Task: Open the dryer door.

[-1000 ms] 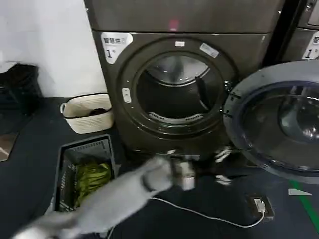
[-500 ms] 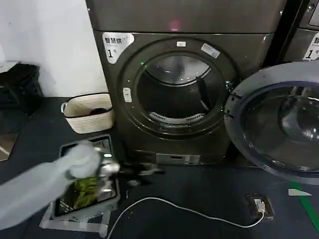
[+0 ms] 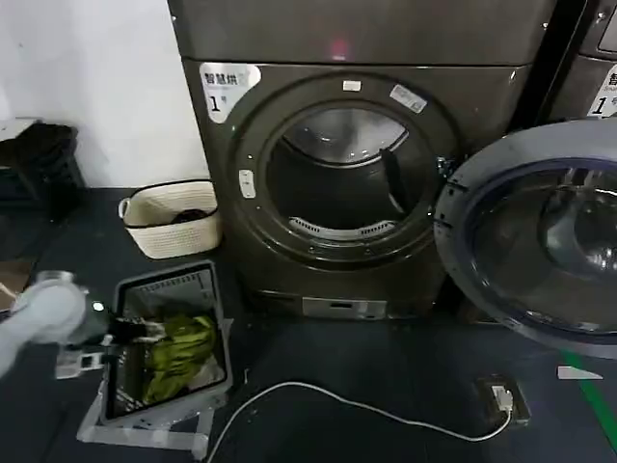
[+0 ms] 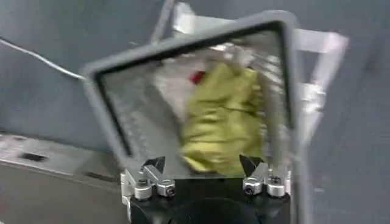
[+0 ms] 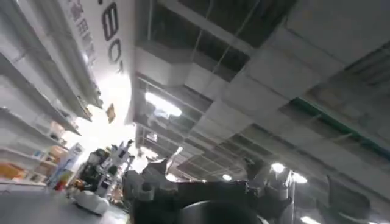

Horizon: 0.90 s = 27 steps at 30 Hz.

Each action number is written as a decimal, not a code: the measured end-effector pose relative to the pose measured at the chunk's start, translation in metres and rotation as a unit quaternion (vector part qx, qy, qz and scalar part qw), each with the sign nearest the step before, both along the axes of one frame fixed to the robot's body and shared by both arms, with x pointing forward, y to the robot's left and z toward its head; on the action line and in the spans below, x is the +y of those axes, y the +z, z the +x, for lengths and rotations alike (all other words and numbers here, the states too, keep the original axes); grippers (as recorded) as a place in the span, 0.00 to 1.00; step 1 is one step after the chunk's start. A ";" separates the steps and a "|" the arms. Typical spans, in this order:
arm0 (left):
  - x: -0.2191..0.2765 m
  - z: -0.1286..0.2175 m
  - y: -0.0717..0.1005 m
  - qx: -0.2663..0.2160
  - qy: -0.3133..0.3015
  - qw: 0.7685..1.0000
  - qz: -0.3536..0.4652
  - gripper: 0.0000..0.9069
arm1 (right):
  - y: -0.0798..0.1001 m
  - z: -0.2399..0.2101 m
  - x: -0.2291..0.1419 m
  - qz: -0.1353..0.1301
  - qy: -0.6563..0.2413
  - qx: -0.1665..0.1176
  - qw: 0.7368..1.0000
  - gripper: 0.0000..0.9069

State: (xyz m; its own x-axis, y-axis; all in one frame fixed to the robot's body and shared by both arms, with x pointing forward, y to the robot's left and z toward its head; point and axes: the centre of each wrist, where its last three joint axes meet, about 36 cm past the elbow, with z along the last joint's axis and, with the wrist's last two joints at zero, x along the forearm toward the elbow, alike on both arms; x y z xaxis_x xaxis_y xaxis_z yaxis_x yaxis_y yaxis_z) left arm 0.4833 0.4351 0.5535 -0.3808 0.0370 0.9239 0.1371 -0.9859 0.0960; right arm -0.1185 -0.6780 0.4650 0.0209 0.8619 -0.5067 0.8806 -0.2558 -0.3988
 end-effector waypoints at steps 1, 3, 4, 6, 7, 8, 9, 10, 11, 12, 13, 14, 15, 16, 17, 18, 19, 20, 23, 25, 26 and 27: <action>0.006 -0.001 0.001 -0.003 0.006 1.000 0.007 1.00 | 0.000 0.000 0.002 0.006 0.002 -0.001 1.000 1.00; 0.013 -0.004 0.002 -0.005 0.015 1.000 0.014 1.00 | 0.001 0.002 0.004 0.015 0.003 -0.007 1.000 1.00; 0.017 -0.005 0.003 -0.006 0.019 1.000 0.019 1.00 | 0.002 0.003 0.004 0.014 0.004 -0.009 1.000 1.00; 0.022 -0.008 0.005 -0.009 0.024 0.999 0.026 1.00 | 0.003 0.006 0.003 0.010 0.006 -0.010 1.000 1.00; 0.023 -0.009 0.005 -0.009 0.025 0.999 0.027 1.00 | 0.003 0.007 0.003 0.009 0.006 -0.011 1.000 1.00; 0.025 -0.011 0.006 -0.009 0.028 0.999 0.028 1.00 | 0.003 0.008 0.002 0.009 0.006 -0.011 1.000 1.00; 0.027 -0.012 0.007 -0.010 0.029 0.999 0.029 1.00 | 0.003 0.009 0.002 0.009 0.007 -0.011 1.000 1.00; 0.028 -0.013 0.008 -0.011 0.030 0.999 0.032 1.00 | 0.003 0.010 0.002 0.009 0.008 -0.011 1.000 1.00; 0.029 -0.014 0.008 -0.011 0.032 0.999 0.033 1.00 | 0.003 0.010 0.001 0.009 0.008 -0.012 1.000 1.00; 0.031 -0.015 0.008 -0.011 0.034 0.999 0.033 1.00 | 0.003 0.011 0.001 0.010 0.007 -0.012 1.000 1.00; 0.032 -0.016 0.008 -0.011 0.035 0.999 0.034 1.00 | 0.003 0.011 0.001 0.011 0.005 -0.013 1.000 1.00; 0.033 -0.017 0.009 -0.011 0.037 0.999 0.034 1.00 | 0.003 0.010 0.000 0.013 0.003 -0.014 1.000 1.00; 0.035 -0.018 0.009 -0.011 0.040 0.999 0.035 1.00 | 0.002 0.010 0.000 0.015 -0.001 -0.015 1.000 1.00; 0.037 -0.018 0.010 -0.011 0.042 0.998 0.036 1.00 | 0.001 0.009 0.000 0.016 -0.005 -0.017 1.000 1.00; 0.040 -0.019 0.010 -0.010 0.044 0.998 0.038 1.00 | 0.001 0.009 -0.001 0.016 -0.007 -0.018 1.000 1.00; 0.042 -0.020 0.011 -0.010 0.047 0.998 0.040 1.00 | 0.001 0.008 -0.001 0.017 -0.010 -0.018 1.000 1.00; 0.044 -0.021 0.011 -0.009 0.048 0.998 0.040 1.00 | 0.000 0.007 -0.002 0.020 -0.015 -0.019 1.000 1.00; 0.046 -0.022 0.011 -0.008 0.050 0.998 0.040 1.00 | -0.002 0.005 -0.002 0.025 -0.020 -0.021 0.999 1.00; 0.048 -0.025 0.006 0.000 0.052 0.998 0.039 1.00 | -0.005 0.001 -0.002 0.034 -0.031 -0.031 0.998 1.00; 0.048 -0.026 0.005 0.001 0.053 0.998 0.038 1.00 | -0.007 0.000 -0.003 0.038 -0.034 -0.039 0.998 1.00; 0.048 -0.026 0.005 0.001 0.054 0.998 0.035 1.00 | -0.007 -0.001 -0.003 0.039 -0.034 -0.044 0.998 1.00; 0.048 -0.026 0.004 0.002 0.054 0.998 0.034 1.00 | -0.008 -0.001 -0.003 0.040 -0.032 -0.050 0.997 1.00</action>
State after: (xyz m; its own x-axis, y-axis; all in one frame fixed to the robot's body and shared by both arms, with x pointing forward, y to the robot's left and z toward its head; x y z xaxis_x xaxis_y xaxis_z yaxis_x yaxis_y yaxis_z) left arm 0.4574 0.4831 0.5577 -0.3762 -0.0666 0.9241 0.2434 -0.9695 0.0292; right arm -0.1197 -0.6815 0.4569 0.1237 0.8948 -0.4290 0.9004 -0.2830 -0.3305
